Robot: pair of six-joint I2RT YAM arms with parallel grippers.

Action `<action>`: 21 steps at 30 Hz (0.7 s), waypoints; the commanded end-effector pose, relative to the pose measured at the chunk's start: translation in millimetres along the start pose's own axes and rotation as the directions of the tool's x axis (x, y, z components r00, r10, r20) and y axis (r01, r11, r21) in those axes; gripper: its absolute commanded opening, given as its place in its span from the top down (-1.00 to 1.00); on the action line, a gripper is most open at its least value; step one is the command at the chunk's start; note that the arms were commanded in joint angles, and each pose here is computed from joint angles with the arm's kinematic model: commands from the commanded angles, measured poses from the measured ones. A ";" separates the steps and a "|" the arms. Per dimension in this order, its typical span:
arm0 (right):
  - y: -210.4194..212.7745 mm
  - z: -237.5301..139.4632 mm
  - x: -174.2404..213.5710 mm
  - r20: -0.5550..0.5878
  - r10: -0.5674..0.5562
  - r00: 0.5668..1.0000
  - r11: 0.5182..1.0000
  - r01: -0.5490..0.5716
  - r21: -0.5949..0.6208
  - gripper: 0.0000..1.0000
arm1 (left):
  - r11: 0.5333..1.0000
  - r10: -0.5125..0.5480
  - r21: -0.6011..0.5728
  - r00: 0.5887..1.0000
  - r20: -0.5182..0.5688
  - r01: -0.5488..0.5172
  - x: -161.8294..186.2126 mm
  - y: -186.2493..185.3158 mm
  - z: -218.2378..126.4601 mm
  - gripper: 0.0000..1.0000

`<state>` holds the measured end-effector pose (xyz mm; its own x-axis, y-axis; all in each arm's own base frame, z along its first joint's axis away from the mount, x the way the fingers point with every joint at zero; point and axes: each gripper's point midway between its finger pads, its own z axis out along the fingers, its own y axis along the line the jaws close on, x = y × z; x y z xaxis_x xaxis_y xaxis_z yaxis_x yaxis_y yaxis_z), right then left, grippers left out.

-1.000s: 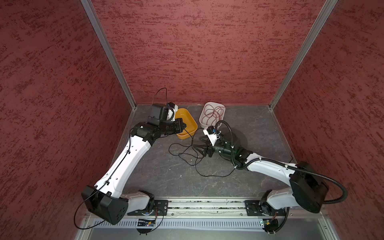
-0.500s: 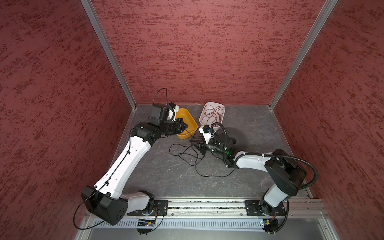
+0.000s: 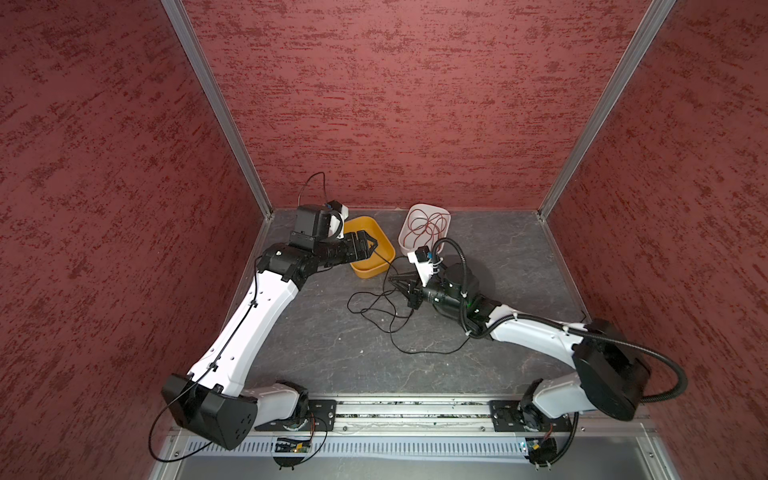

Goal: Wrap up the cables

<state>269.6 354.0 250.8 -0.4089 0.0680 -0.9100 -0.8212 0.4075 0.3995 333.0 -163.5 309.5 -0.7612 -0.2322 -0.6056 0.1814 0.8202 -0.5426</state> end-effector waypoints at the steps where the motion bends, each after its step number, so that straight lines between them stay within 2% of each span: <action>1: -6.0 -20.0 33.0 -0.142 0.100 0.985 0.993 -0.090 0.073 1.00 | 0.999 0.046 0.008 0.996 0.073 -0.047 -21.8 -3.6 -8.6 -0.67; 4: -11.6 -37.4 48.3 -0.186 0.170 0.968 0.979 -0.145 0.140 1.00 | 0.999 0.028 0.026 0.998 0.056 -0.029 -23.5 -1.9 6.7 -0.67; 12: -34.5 -96.9 79.3 -0.160 0.332 0.930 0.913 -0.274 0.301 1.00 | 0.995 -0.001 0.097 1.000 -0.004 0.001 -19.4 -4.3 63.4 -0.62; 17: -61.2 -139.1 89.7 -0.080 0.409 0.909 0.825 -0.331 0.458 1.00 | 0.979 0.097 0.185 0.993 -0.071 -0.083 -0.7 -37.3 105.3 -0.47; 21: -75.3 -162.3 96.6 -0.022 0.463 0.886 0.759 -0.384 0.526 1.00 | 0.972 0.122 0.216 0.980 -0.157 -0.087 19.5 -52.4 141.5 -0.40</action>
<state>227.8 205.4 171.3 -0.7157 0.1722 -0.6768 -0.3902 0.7052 0.5920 392.1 -259.9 236.4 -0.8393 -0.0876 -0.5366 0.3002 0.7482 -0.5917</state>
